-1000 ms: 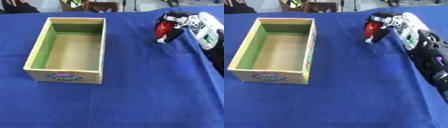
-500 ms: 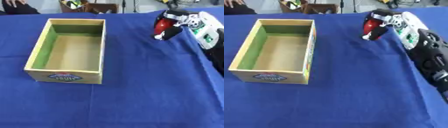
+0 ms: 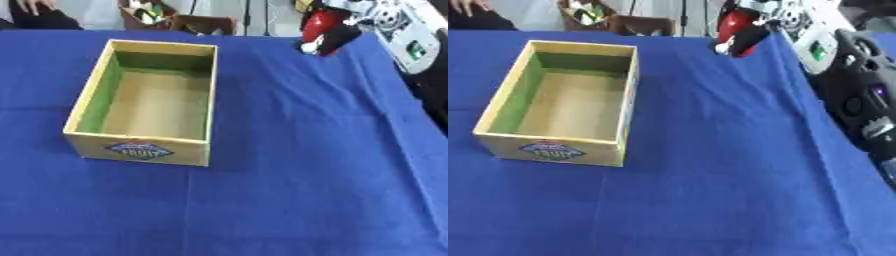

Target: Pick up objects on the table and place them in the box.

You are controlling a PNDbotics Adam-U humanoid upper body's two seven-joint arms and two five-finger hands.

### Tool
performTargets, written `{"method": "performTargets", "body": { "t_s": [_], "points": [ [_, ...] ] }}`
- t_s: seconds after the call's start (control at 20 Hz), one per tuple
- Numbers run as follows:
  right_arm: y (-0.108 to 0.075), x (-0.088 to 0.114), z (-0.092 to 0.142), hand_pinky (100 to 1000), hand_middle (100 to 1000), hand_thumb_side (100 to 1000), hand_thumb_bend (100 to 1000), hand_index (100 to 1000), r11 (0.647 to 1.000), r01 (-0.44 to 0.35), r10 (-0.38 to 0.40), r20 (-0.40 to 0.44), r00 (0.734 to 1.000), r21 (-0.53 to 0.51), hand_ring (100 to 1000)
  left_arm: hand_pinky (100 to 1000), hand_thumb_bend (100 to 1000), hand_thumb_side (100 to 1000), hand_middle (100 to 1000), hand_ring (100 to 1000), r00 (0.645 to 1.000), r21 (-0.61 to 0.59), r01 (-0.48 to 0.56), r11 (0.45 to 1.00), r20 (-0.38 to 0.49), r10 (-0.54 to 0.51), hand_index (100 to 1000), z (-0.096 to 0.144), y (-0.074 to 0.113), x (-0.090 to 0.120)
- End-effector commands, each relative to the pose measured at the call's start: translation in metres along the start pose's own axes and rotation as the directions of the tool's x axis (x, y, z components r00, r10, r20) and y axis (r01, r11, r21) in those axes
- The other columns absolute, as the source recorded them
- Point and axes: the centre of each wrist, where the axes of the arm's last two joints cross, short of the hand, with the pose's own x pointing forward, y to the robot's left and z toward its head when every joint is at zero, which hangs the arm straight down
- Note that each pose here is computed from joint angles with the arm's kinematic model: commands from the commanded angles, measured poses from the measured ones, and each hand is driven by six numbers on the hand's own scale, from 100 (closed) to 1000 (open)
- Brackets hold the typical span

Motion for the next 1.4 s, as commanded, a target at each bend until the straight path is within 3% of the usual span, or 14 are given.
{"method": "performTargets", "body": {
  "t_s": [0.05, 0.5, 0.8, 1.05, 1.4],
  "points": [
    [-0.023, 0.012, 0.002, 280, 477, 393, 100, 392, 0.999, -0.016, 0.018, 0.036, 0.999, -0.052, 506, 173, 100, 806, 466, 438, 0.999, -0.02, 0.026, 0.999, 0.028, -0.025, 617, -0.006, 0.003, 0.009],
    [-0.04, 0.058, -0.016, 270, 462, 389, 100, 380, 0.996, 0.008, 0.005, 0.153, 0.988, -0.084, 489, 178, 100, 803, 466, 437, 0.999, -0.029, 0.02, 0.999, 0.051, -0.019, 618, -0.011, 0.001, 0.011],
    [-0.039, 0.075, -0.028, 268, 459, 388, 100, 377, 0.996, 0.012, 0.003, 0.162, 0.987, -0.09, 486, 176, 100, 801, 464, 434, 0.996, -0.032, 0.006, 0.999, 0.087, -0.003, 619, -0.017, -0.002, 0.013],
    [-0.03, 0.091, -0.042, 270, 459, 396, 100, 372, 0.995, -0.014, 0.029, 0.151, 0.988, -0.097, 489, 175, 100, 798, 463, 433, 0.993, -0.037, -0.012, 0.999, 0.12, 0.016, 620, -0.021, -0.005, 0.014],
    [-0.004, 0.094, -0.057, 273, 460, 416, 100, 365, 0.995, -0.061, 0.069, 0.116, 0.991, -0.078, 500, 176, 100, 797, 463, 432, 0.987, -0.04, -0.029, 0.999, 0.157, 0.035, 621, -0.027, -0.008, 0.016]
  ]
}}
